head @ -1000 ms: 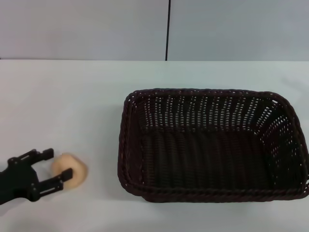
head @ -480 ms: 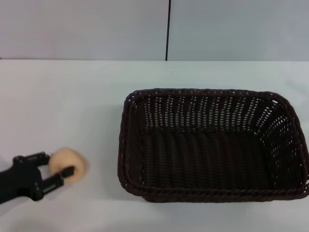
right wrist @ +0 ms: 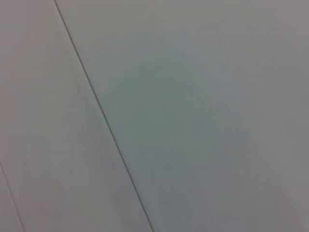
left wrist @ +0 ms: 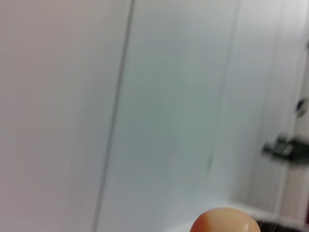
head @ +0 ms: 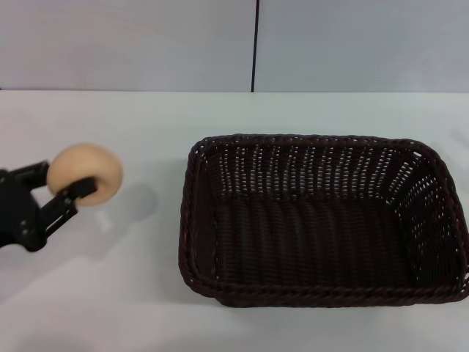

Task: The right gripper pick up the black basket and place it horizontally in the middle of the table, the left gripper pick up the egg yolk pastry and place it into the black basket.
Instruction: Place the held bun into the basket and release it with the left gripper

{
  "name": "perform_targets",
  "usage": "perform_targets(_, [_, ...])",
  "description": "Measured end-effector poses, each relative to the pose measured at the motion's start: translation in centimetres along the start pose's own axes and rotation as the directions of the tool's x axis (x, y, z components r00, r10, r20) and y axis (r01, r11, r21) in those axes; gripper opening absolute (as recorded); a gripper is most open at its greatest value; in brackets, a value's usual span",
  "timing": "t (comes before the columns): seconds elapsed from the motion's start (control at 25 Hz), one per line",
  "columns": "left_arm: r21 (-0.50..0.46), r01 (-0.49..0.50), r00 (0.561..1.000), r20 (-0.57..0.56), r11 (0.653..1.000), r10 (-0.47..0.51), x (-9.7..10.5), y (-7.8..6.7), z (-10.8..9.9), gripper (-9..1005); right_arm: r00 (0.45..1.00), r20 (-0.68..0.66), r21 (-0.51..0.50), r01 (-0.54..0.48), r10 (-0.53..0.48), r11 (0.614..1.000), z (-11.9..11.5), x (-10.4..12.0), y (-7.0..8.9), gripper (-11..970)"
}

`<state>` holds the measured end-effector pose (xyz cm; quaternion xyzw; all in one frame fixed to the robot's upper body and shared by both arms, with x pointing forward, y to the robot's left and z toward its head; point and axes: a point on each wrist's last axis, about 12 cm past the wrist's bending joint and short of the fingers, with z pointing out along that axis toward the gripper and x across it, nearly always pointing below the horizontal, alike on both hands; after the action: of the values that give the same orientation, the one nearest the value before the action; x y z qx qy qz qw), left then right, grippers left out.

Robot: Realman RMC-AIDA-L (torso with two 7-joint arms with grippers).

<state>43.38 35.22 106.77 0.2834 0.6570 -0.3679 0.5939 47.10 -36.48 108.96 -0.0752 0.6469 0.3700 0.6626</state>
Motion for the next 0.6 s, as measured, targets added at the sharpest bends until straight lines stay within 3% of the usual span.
perform_targets(0.24, [0.057,-0.009,0.998,0.070,0.998,0.005,-0.7,-0.2,1.4,272,1.000,-0.001,0.014,-0.020,0.020,1.000,-0.2,1.1,0.1,661])
perform_targets(0.28, [0.163,0.008,0.991,0.130,0.987,-0.030,-0.5,-0.7,4.9,265,1.000,-0.001,0.014,-0.020,0.020,1.000,-0.2,1.1,0.1,661])
perform_targets(0.32, [0.195,0.008,0.990,0.134,0.981,-0.035,-0.3,-0.9,5.9,257,1.000,-0.001,0.016,-0.023,0.023,1.000,-0.3,1.1,0.1,661])
perform_targets(0.48, [0.260,0.024,0.993,0.105,0.965,-0.053,0.8,-1.7,9.2,250,0.999,-0.004,0.025,-0.037,0.038,0.999,-0.6,1.5,0.1,662])
perform_targets(0.6, [0.272,0.035,0.995,0.084,0.962,-0.060,1.0,-1.8,9.9,262,0.999,-0.005,0.033,-0.046,0.046,0.998,-0.8,1.9,0.1,662])
